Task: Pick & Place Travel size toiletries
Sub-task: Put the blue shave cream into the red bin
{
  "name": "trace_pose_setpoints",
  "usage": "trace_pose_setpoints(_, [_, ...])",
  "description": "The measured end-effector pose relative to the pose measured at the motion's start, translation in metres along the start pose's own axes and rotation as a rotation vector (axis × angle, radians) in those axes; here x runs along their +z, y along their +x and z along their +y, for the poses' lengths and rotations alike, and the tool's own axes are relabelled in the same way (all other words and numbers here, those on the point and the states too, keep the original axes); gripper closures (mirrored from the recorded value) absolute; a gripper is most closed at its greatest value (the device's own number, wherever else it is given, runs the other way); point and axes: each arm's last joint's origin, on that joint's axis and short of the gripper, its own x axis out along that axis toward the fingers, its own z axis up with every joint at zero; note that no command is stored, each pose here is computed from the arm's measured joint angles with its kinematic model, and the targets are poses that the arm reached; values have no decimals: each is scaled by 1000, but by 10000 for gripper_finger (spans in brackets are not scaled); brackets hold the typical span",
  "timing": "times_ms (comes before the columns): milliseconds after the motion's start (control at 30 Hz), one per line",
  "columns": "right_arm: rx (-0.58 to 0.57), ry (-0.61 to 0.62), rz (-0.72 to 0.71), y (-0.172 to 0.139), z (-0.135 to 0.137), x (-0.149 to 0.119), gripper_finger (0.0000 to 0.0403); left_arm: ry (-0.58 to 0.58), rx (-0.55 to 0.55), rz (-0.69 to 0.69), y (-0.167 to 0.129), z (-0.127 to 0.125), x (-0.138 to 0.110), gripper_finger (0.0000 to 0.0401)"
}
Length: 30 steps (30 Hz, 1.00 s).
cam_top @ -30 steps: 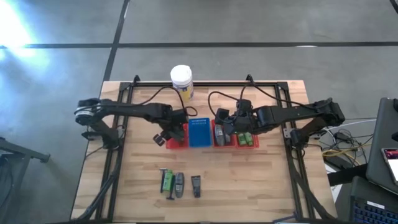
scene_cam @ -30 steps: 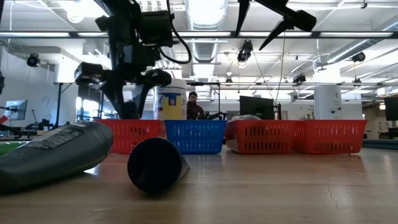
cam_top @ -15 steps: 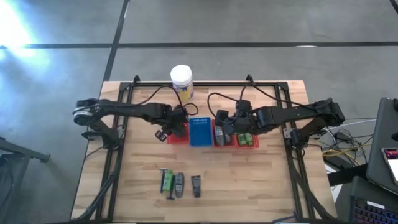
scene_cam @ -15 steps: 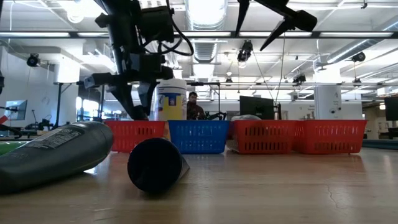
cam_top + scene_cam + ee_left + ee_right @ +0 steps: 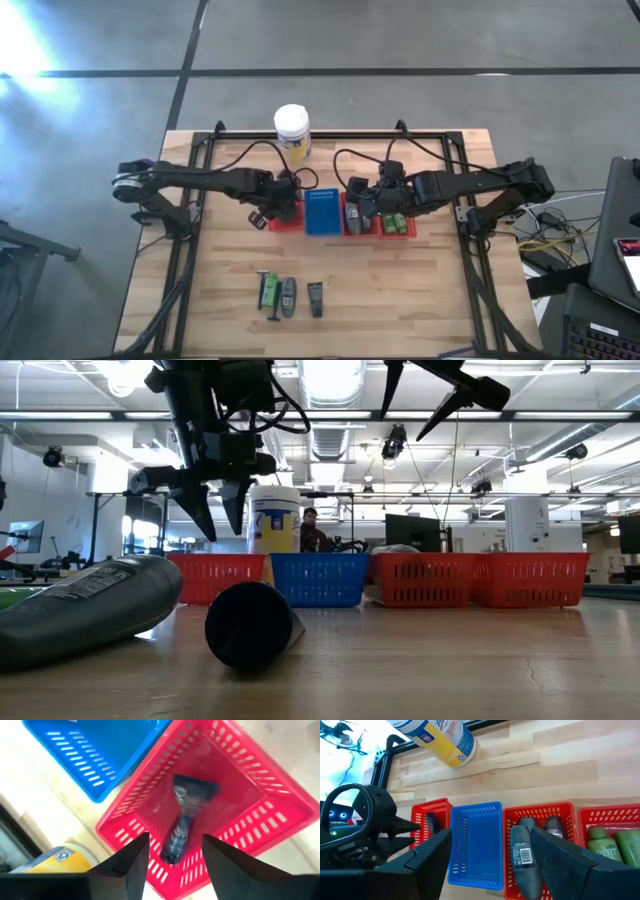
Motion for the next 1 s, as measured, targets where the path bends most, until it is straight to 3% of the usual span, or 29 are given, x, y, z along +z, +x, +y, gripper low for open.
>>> trace_pose_setpoints(200, [0,0,0,0,0,0,126,5,148,113,-9,2,-1,178])
trace_pose_setpoints(267, [0,0,0,0,0,0,120,23,134,32,-23,-1,3,175])
trace_pose_setpoints(467, [0,-15,10,0,0,-1,103,117,-40,-382,-61,-28,24,177])
trace_pose_setpoints(667, [52,-128,1,-17,-2,-6,98,122,-70,-488,-56,-52,54,178])
trace_pose_setpoints(867, [206,-286,57,-47,-2,-9,119,79,-124,-584,-45,-58,76,179])
trace_pose_setpoints(1000, [265,-321,10,-65,-6,0,137,105,-198,-673,-34,-63,92,179])
